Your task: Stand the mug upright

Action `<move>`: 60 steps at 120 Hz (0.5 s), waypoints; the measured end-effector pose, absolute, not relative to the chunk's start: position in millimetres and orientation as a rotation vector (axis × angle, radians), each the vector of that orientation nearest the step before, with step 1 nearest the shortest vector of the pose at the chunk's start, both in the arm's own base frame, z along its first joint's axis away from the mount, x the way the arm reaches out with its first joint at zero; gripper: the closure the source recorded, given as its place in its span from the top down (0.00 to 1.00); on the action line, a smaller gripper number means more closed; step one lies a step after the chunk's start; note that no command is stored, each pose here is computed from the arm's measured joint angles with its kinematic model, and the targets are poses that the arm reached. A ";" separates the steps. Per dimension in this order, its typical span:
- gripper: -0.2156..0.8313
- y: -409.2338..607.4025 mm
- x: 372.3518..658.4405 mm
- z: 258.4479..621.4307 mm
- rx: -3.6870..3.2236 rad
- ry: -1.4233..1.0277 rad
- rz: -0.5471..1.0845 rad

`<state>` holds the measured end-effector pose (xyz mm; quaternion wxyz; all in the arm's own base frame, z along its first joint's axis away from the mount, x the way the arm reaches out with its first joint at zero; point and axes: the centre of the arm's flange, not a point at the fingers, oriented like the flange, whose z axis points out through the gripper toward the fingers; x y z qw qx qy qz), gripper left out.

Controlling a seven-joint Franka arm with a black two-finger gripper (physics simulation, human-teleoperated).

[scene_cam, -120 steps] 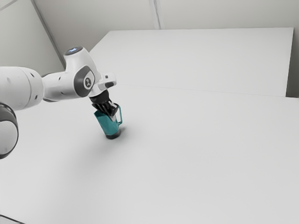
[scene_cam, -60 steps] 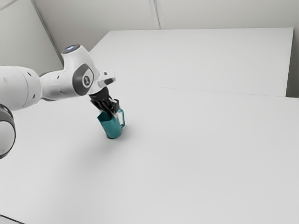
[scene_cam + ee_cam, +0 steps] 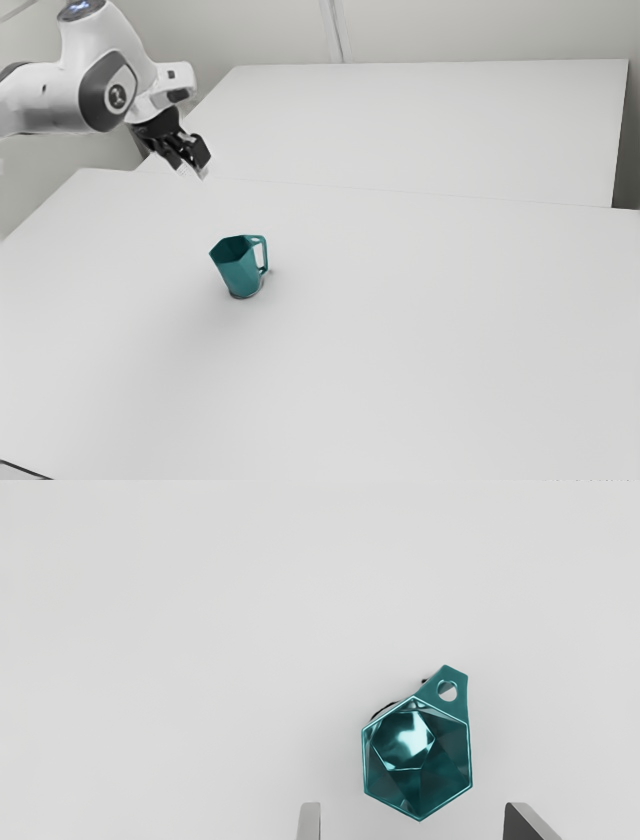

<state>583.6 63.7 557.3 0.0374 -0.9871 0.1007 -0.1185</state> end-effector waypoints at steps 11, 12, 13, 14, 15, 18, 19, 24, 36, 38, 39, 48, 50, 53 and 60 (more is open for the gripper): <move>0.63 71.4 577.0 583.8 -2.995 0.306 -0.365; 0.64 72.1 576.6 585.9 -2.993 0.305 -0.364; 0.64 72.8 576.3 588.2 -2.990 0.303 -0.364; 0.65 73.5 575.9 590.1 -2.989 0.302 -0.363; 0.65 74.2 575.5 592.0 -2.987 0.301 -0.362; 0.67 76.2 574.2 596.6 -2.982 0.297 -0.357; 0.67 76.9 573.7 597.9 -2.979 0.296 -0.355; 0.69 79.7 570.0 604.9 -2.967 0.293 -0.346; 0.72 83.6 564.4 620.9 -2.948 0.285 -0.332; 0.72 83.7 563.9 623.1 -2.946 0.285 -0.330; 0.73 83.6 563.6 624.1 -2.945 0.284 -0.329; 0.74 81.9 561.8 630.7 -2.942 0.280 -0.317; 0.74 81.3 561.5 632.3 -2.941 0.279 -0.315; 0.75 80.5 561.0 634.3 -2.938 0.279 -0.311; 0.75 78.9 560.0 638.5 -2.926 0.279 -0.299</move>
